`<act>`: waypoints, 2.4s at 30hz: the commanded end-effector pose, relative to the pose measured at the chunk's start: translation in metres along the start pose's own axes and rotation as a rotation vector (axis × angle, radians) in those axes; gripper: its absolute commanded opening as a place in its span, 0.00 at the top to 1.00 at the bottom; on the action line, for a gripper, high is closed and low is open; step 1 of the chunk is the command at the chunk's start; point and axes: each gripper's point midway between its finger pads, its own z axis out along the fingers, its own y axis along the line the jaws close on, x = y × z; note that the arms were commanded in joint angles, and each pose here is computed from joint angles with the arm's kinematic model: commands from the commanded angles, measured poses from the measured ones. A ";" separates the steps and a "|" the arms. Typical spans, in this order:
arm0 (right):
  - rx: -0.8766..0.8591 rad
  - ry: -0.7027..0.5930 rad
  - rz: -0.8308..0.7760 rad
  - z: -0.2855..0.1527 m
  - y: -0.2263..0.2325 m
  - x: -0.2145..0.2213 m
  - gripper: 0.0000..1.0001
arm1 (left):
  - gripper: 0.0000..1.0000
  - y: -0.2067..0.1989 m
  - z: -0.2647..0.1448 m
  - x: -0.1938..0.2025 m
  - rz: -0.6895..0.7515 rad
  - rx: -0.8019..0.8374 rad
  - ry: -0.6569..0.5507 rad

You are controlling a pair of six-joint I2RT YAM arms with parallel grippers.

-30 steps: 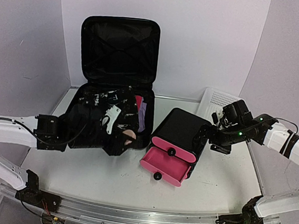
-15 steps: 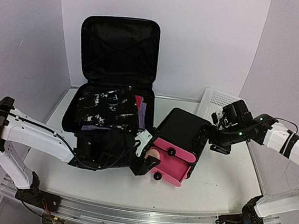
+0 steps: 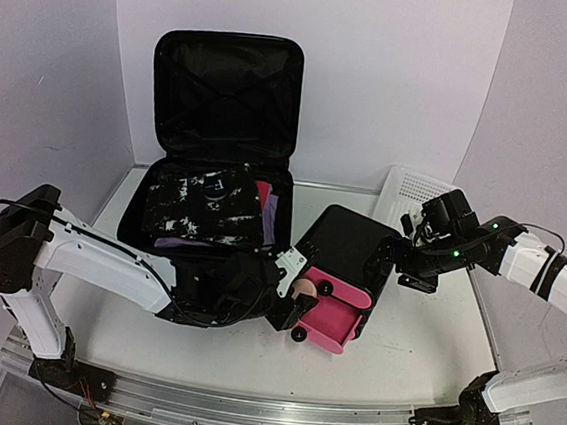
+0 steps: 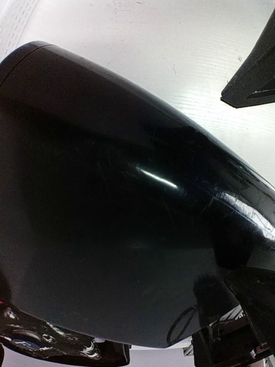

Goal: Open, take out, and arrange the luggage

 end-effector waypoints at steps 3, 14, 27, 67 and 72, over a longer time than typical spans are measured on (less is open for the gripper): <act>-0.024 -0.006 -0.008 -0.003 0.006 -0.001 0.02 | 0.53 0.008 0.006 -0.030 -0.034 -0.064 -0.087; -0.024 -0.007 -0.011 -0.004 0.006 0.000 0.02 | 0.39 0.014 0.016 -0.017 -0.032 -0.076 -0.045; -0.026 -0.006 -0.010 -0.004 0.006 0.000 0.02 | 0.20 0.027 -0.042 -0.032 -0.080 -0.042 -0.076; -0.066 0.027 0.019 0.011 0.013 0.002 0.02 | 0.61 0.007 0.022 0.006 -0.274 0.028 0.087; -0.069 0.028 0.025 0.010 0.014 0.003 0.02 | 0.61 0.014 0.033 0.000 -0.269 0.016 0.070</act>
